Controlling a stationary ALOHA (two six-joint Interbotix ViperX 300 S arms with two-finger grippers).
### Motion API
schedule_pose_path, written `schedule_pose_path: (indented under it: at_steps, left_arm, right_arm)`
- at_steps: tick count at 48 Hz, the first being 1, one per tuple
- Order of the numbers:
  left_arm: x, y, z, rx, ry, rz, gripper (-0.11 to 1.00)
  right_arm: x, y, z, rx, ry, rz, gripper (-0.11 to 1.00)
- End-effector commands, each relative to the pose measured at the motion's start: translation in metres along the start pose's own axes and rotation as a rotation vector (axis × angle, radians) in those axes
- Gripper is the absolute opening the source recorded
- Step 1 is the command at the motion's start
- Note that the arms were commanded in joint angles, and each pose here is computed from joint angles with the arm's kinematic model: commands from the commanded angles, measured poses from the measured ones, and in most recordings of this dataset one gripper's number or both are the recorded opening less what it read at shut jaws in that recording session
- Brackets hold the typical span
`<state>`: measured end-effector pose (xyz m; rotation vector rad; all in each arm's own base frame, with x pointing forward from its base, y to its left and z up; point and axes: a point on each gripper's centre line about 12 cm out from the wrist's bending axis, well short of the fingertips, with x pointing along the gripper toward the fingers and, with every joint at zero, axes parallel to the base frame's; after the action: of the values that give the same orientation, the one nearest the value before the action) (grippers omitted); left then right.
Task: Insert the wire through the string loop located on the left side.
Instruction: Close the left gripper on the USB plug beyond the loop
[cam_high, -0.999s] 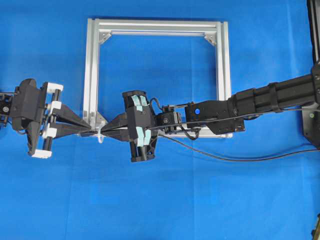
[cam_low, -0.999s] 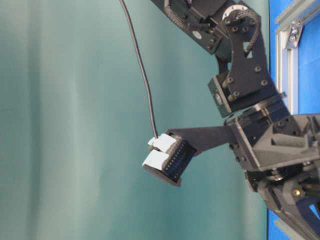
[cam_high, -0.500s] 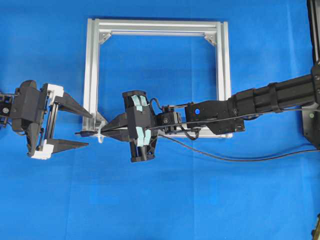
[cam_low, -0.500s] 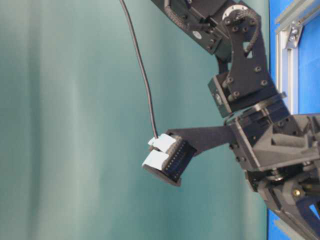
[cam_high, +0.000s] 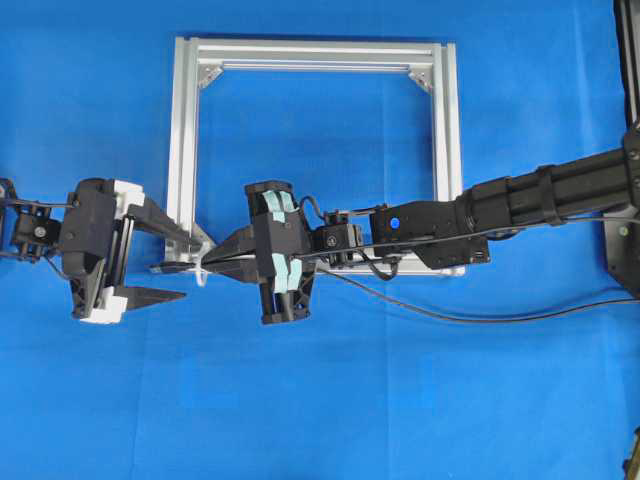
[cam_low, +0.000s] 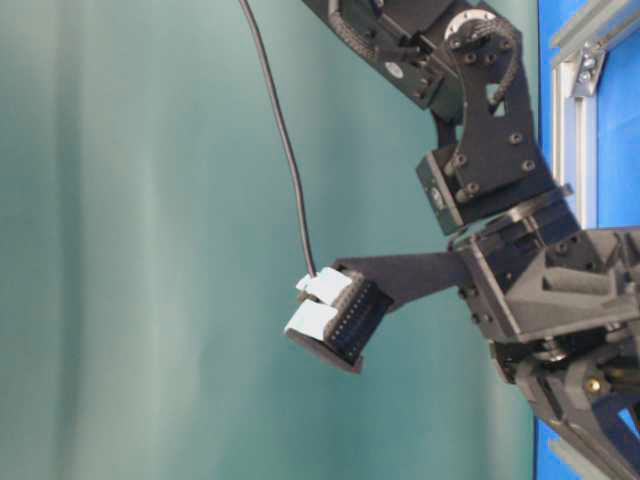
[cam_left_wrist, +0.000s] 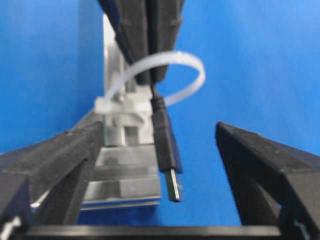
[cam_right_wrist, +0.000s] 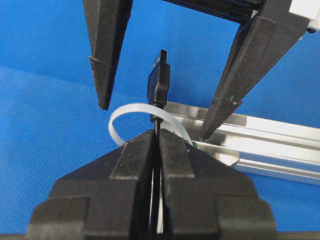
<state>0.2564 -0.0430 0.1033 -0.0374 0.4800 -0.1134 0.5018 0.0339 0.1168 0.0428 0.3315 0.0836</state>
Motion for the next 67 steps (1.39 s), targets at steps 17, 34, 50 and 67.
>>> schedule_pose_path:
  at_steps: [17, 34, 50, 67]
  left_arm:
    - [-0.0003, -0.0014, 0.0054, 0.003, -0.026, -0.006, 0.88]
    - [0.0005, -0.0020, 0.0072, 0.004, -0.032, -0.007, 0.87]
    - [0.0010, -0.0031, 0.0095, 0.018, -0.039, -0.012, 0.31]
    - [0.0001, -0.0017, 0.0078, 0.010, -0.032, -0.007, 0.06]
  right_arm:
    - [-0.0021, 0.0022, 0.0166, 0.002, -0.035, 0.003, 0.00]
    - [-0.0021, 0.0022, 0.0166, 0.002, -0.035, 0.003, 0.00]
    - [-0.0019, 0.0022, 0.0159, 0.002, -0.034, 0.003, 0.00]
    - [-0.0021, 0.0030, 0.0166, 0.003, -0.035, 0.005, 0.00]
